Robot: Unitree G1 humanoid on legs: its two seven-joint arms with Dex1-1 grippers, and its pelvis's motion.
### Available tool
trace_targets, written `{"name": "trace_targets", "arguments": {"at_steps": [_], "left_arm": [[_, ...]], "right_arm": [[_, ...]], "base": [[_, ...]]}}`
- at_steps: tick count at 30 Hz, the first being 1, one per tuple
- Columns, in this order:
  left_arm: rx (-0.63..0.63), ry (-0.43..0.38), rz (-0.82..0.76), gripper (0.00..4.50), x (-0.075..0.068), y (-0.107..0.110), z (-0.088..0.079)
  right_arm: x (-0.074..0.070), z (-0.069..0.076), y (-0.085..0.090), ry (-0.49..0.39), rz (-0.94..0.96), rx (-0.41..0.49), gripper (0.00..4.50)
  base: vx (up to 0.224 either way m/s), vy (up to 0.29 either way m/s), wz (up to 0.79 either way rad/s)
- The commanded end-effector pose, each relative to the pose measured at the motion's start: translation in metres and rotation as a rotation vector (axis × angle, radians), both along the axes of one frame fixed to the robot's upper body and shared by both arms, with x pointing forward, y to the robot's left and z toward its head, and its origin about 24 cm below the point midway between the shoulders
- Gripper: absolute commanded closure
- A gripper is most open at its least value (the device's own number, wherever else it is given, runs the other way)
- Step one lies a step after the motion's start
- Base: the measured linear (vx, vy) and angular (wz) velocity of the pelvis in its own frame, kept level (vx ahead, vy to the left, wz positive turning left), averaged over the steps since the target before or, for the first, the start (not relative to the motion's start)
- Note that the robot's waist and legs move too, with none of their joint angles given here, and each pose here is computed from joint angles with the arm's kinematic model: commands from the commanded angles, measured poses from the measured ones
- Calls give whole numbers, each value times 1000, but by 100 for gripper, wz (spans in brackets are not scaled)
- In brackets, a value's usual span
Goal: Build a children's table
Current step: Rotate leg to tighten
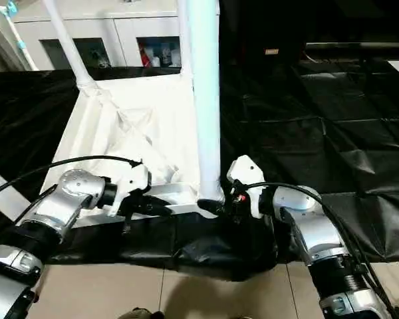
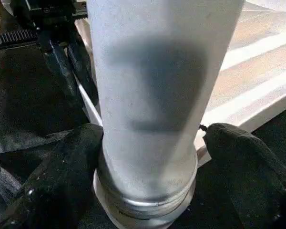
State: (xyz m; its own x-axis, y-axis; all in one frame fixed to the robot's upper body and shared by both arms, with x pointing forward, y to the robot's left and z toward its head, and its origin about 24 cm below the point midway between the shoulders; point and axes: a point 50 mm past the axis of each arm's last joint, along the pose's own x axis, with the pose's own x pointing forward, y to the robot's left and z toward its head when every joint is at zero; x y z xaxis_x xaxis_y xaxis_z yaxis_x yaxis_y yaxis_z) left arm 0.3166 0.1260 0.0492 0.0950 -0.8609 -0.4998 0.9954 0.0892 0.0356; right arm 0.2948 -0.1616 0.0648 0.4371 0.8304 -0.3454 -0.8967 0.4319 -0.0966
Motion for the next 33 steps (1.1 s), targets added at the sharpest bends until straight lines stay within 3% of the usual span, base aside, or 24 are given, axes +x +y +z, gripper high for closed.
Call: {"name": "trace_targets", "arguments": {"at_steps": [1, 3, 15, 24, 30, 33], "left_arm": [[-40, -24, -24, 450, 0, -8, 5], [-39, -27, -19, 450, 1, -8, 5], [-40, -37, -3, 450, 1, -7, 4], [-62, -44, 27, 450, 4, -9, 4], [-91, -38, 143, 450, 13, -18, 3], [-112, -27, 197, 450, 16, -31, -1]], "right_arm": [[-3, 0, 1, -1, 18, -27, 66], [-2, -1, 2, 5, 20, -29, 66], [1, -6, 3, 21, -1, -15, 172], [3, -8, 8, 7, -44, 27, 184], [21, -18, 14, 24, -268, 33, 184], [27, -25, 26, 30, -366, 32, 184]], "base": [[0, 0, 0], [0, 0, 0], [0, 0, 0], [0, 0, 0], [0, 0, 0], [0, 0, 0]]}}
